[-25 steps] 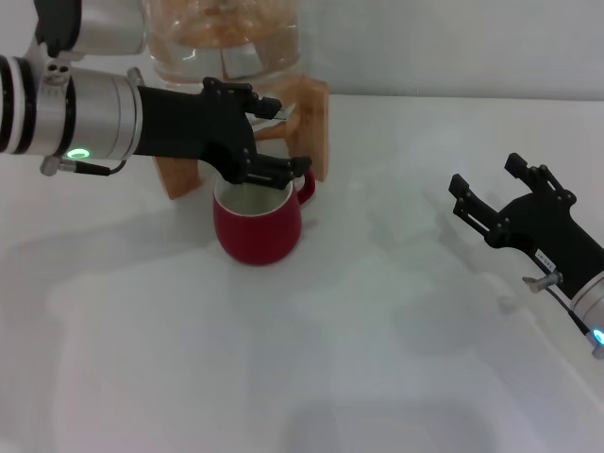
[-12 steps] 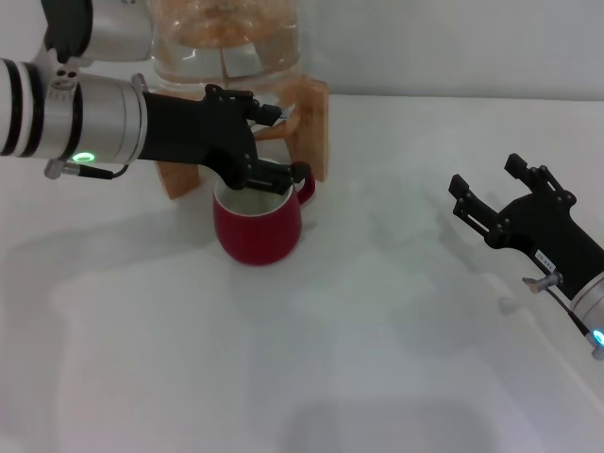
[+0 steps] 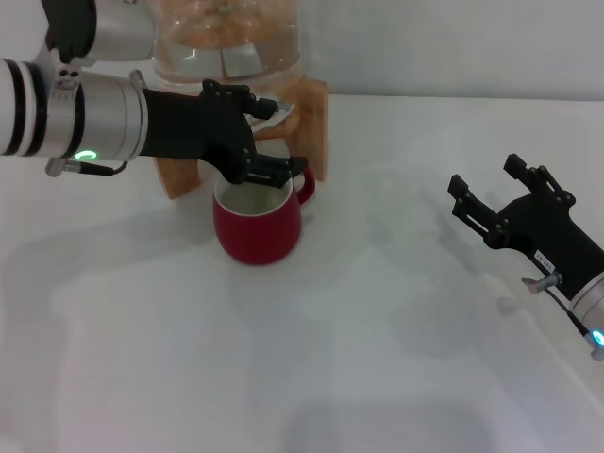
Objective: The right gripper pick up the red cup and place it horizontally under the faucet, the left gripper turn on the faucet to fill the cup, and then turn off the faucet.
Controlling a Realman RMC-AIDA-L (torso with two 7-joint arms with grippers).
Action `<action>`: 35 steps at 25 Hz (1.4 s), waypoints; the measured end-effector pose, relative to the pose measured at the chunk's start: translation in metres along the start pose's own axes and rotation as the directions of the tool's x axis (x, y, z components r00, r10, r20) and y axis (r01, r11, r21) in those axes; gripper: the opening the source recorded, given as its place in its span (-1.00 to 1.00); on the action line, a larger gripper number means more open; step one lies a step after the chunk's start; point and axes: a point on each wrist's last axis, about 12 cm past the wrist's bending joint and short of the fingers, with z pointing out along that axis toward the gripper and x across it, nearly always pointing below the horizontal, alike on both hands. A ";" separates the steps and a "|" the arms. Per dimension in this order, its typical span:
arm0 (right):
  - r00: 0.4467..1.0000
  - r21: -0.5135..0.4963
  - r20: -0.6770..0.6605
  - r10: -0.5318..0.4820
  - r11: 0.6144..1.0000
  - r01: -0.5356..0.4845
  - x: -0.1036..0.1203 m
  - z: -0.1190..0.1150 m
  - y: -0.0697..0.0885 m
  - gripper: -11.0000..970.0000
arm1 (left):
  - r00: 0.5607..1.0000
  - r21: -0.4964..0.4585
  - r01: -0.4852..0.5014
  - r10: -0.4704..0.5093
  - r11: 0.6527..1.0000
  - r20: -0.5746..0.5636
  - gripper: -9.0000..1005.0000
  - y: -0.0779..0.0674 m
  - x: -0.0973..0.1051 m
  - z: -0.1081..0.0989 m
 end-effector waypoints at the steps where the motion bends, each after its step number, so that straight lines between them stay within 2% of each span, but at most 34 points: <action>1: 1.000 0.000 0.000 0.000 1.000 0.000 0.000 0.000 0.000 0.74 | 1.000 -0.001 0.000 0.000 1.000 0.000 0.69 0.000 0.000 0.000; 7: 1.000 0.000 0.000 0.000 1.000 0.000 0.000 0.000 0.000 0.74 | 1.000 0.004 -0.008 0.008 1.000 0.002 0.69 -0.001 -0.001 0.001; 13: 1.000 0.000 0.000 -0.001 1.000 0.001 0.000 0.000 0.000 0.74 | 0.998 0.037 -0.020 0.017 0.999 0.068 0.69 -0.008 -0.012 0.003; 17: 1.000 0.002 -0.003 -0.003 1.000 0.003 0.000 -0.001 -0.001 0.74 | 0.993 0.007 -0.013 0.012 1.000 0.117 0.69 -0.011 -0.010 -0.004; 23: 1.000 -0.002 0.001 -0.009 1.000 0.009 0.000 -0.001 -0.001 0.73 | 0.947 -0.098 0.054 -0.020 0.994 0.321 0.69 -0.026 0.012 -0.023; 26: 1.000 -0.002 0.003 -0.012 1.000 0.012 0.000 -0.001 -0.001 0.73 | 0.909 -0.169 0.087 -0.009 0.982 0.417 0.69 -0.041 0.029 -0.032; 31: 1.000 -0.008 0.005 -0.019 1.000 0.019 -0.001 0.001 -0.002 0.73 | 0.872 -0.270 0.150 0.002 0.951 0.489 0.69 -0.063 0.055 -0.042; 35: 1.000 -0.004 0.001 -0.027 1.000 0.027 -0.001 0.001 -0.004 0.73 | 0.854 -0.347 0.219 -0.007 0.912 0.520 0.69 -0.075 0.077 -0.046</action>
